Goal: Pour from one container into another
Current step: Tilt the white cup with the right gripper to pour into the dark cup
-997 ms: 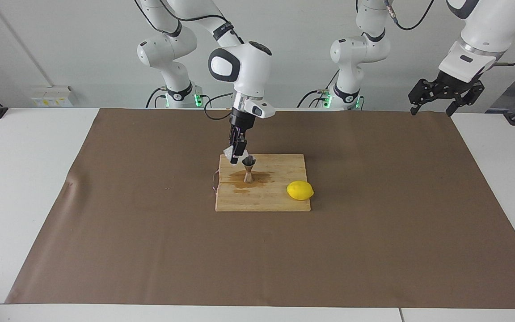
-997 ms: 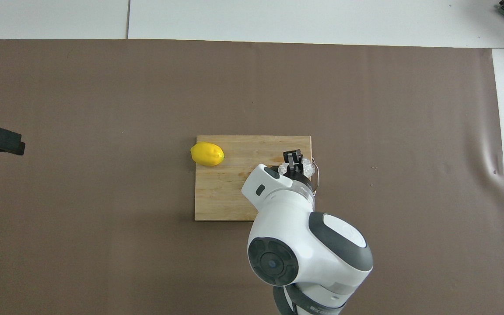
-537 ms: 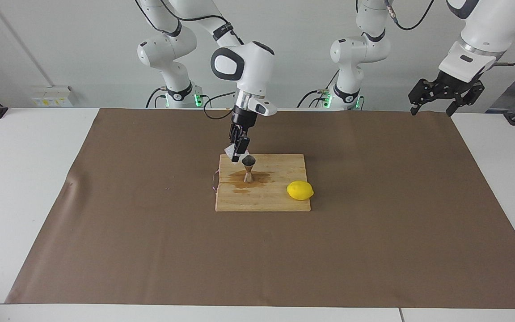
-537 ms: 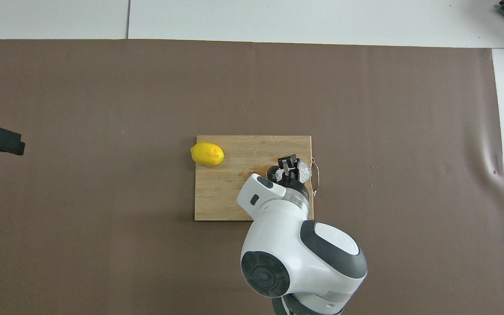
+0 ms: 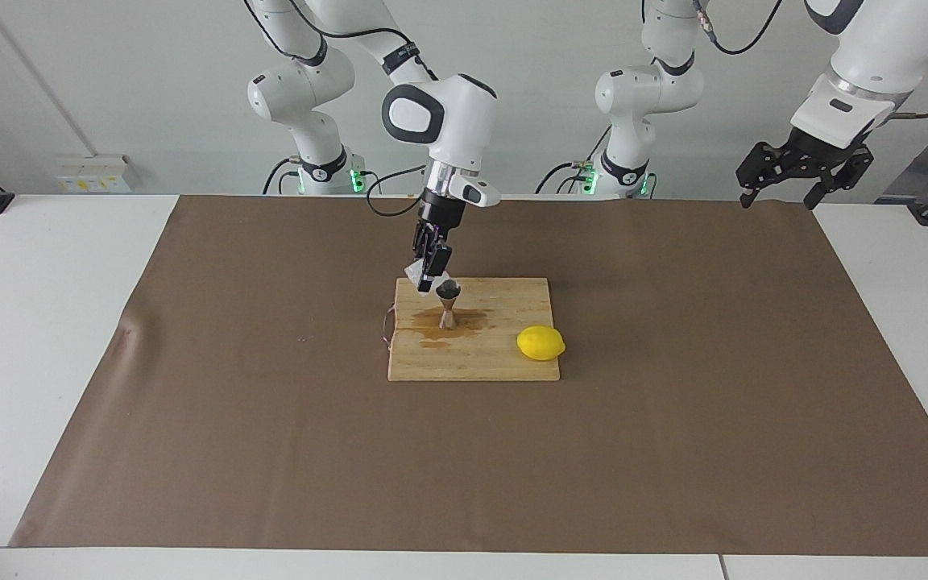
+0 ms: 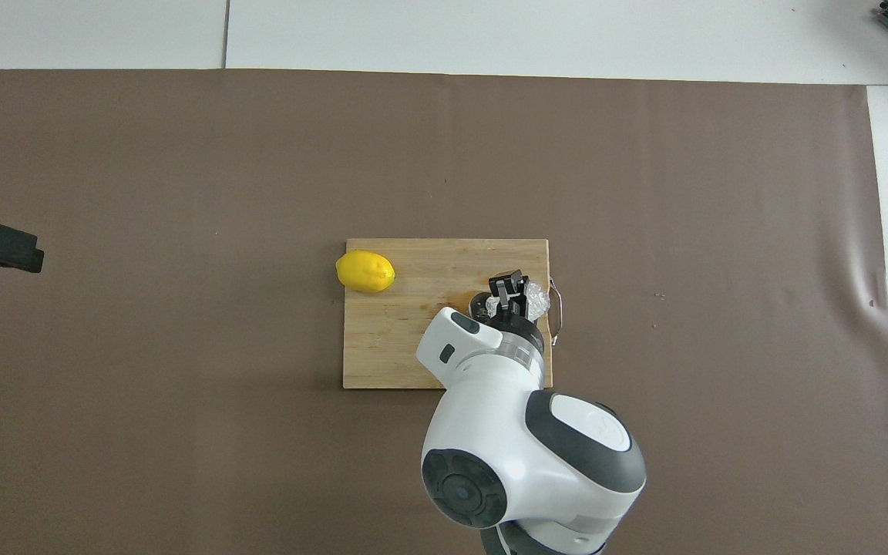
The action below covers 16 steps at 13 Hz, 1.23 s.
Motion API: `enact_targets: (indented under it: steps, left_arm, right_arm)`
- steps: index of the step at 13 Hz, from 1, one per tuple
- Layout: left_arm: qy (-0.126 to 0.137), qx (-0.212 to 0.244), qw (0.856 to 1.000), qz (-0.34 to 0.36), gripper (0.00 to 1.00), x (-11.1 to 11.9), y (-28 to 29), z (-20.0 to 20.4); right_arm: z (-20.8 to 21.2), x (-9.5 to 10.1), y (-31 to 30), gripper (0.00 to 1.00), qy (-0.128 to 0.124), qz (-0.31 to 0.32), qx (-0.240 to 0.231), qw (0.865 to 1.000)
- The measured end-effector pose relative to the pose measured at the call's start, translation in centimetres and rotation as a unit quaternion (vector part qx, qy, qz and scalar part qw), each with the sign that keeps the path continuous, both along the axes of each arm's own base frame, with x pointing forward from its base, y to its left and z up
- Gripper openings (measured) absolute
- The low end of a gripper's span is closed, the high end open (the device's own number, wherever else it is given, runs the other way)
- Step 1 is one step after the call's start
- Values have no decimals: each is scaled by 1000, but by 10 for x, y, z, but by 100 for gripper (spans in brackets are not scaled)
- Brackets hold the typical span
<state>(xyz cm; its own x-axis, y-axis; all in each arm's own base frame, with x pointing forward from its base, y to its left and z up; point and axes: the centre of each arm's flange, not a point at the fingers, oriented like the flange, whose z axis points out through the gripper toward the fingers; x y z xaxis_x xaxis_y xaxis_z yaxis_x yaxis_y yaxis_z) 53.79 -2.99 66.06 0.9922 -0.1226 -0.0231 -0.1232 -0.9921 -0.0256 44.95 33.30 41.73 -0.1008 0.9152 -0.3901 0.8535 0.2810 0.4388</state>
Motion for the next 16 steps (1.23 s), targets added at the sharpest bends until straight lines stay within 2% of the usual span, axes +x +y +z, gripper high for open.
enact_targets:
  steps: [3, 8, 16]
  left_arm:
    - [0, -3, 1000, 1, 100, 0, 0, 0]
    - [0, -3, 1000, 3, 100, 0, 3, 0]
    - [1, -3, 1000, 0, 100, 1, 0, -1]
  right_arm:
    - [1, 0, 0, 51, -3, -6, 5, 1000]
    - [14, 4, 5, 51, 2, -33, 41, 999]
    - [19, 17, -10, 51, 43, -90, 100, 990]
